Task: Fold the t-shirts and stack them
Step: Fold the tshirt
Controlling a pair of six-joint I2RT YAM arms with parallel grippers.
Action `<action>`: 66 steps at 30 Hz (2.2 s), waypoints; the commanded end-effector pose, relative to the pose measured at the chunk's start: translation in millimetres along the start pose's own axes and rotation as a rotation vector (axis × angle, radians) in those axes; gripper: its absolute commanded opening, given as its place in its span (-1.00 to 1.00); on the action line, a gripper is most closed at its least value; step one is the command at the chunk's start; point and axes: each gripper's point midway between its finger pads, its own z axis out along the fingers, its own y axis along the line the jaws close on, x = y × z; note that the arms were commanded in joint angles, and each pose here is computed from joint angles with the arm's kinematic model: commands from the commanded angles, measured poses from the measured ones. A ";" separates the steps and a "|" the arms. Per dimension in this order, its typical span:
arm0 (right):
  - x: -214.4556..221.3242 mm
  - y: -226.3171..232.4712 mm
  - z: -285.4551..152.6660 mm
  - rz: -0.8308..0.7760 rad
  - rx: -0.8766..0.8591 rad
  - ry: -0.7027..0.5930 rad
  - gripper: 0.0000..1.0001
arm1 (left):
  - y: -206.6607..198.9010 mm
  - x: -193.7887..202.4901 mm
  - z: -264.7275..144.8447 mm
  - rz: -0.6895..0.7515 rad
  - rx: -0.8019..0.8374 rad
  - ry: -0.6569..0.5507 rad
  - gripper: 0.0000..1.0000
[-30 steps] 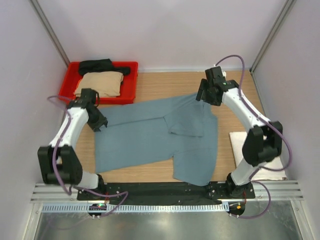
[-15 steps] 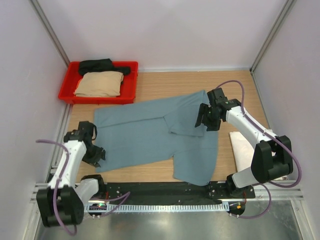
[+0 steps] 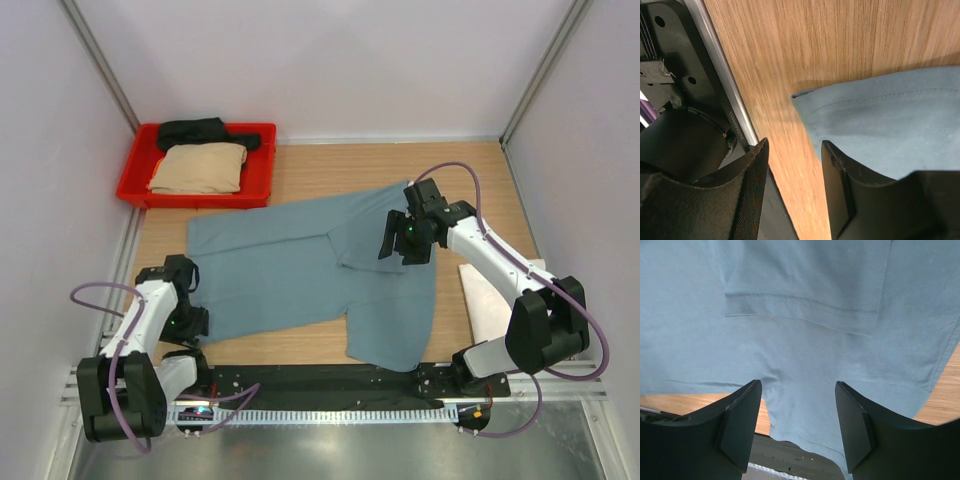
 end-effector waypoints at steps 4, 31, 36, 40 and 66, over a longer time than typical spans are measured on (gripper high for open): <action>-11.9 17.1 -17.6 -0.016 -0.055 -0.051 0.33 | -11.9 -12.8 8.3 -0.105 0.022 -0.067 -0.05; 93.1 -78.2 -30.2 0.365 0.203 0.189 0.13 | -6.7 -15.4 20.9 -0.052 -0.050 -0.097 -1.00; 129.9 -100.6 -21.5 0.411 0.268 0.277 0.15 | -3.7 -8.1 22.1 -0.066 -0.051 -0.070 -1.00; 147.4 -101.5 -7.3 0.457 0.253 0.319 0.12 | -6.8 -8.6 22.1 -0.073 -0.021 -0.074 -1.00; 129.7 -112.5 -25.6 0.475 0.317 0.167 -0.98 | -0.8 -8.0 8.4 -0.038 -0.080 -0.050 -1.00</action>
